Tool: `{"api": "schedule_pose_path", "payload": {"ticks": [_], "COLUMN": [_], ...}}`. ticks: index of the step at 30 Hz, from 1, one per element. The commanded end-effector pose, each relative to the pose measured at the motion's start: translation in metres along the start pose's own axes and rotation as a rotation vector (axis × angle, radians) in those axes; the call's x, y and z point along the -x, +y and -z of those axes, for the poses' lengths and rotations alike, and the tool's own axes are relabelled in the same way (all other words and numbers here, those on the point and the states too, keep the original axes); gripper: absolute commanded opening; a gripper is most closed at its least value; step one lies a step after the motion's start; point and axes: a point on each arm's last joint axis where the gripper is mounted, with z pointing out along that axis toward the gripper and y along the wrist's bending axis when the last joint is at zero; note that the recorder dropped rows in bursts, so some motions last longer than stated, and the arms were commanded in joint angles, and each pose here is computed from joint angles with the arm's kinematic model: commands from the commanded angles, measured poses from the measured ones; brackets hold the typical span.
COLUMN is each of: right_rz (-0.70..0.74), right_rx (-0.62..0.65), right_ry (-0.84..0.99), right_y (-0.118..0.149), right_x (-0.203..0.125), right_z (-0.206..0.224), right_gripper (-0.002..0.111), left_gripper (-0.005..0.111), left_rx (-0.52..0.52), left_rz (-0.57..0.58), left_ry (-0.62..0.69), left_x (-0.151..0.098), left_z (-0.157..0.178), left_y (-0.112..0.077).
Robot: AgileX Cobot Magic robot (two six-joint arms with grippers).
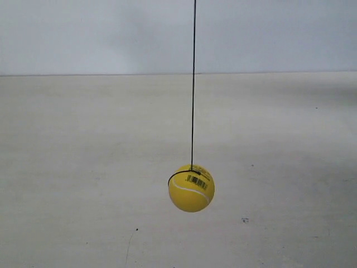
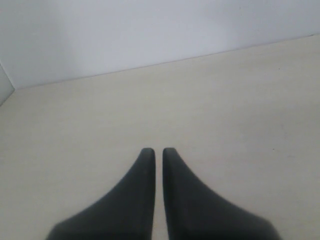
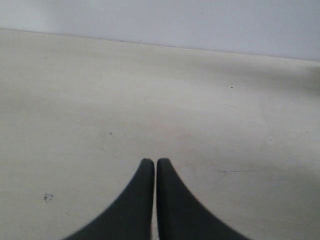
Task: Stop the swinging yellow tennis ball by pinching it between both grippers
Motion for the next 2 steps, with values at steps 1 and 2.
{"api": "schedule_pose_path", "payload": {"ticks": [1, 2], "right_rz": [0.007, 0.007], "right_rx": [-0.008, -0.008], "right_ry": [-0.016, -0.016], "right_y": [-0.0006, -0.0006], "right_x": [0.0013, 0.0013], "right_z": [0.0004, 0.0004], "right_gripper": [0.000, 0.000], "left_gripper": [0.005, 0.005], "left_rx": [-0.010, -0.010], "left_rz": [0.023, 0.023], "left_ry": [-0.015, -0.015], "left_x": [0.0005, 0.0005], "left_z": [-0.0001, -0.0001], "left_y": [-0.0008, -0.0008]}}
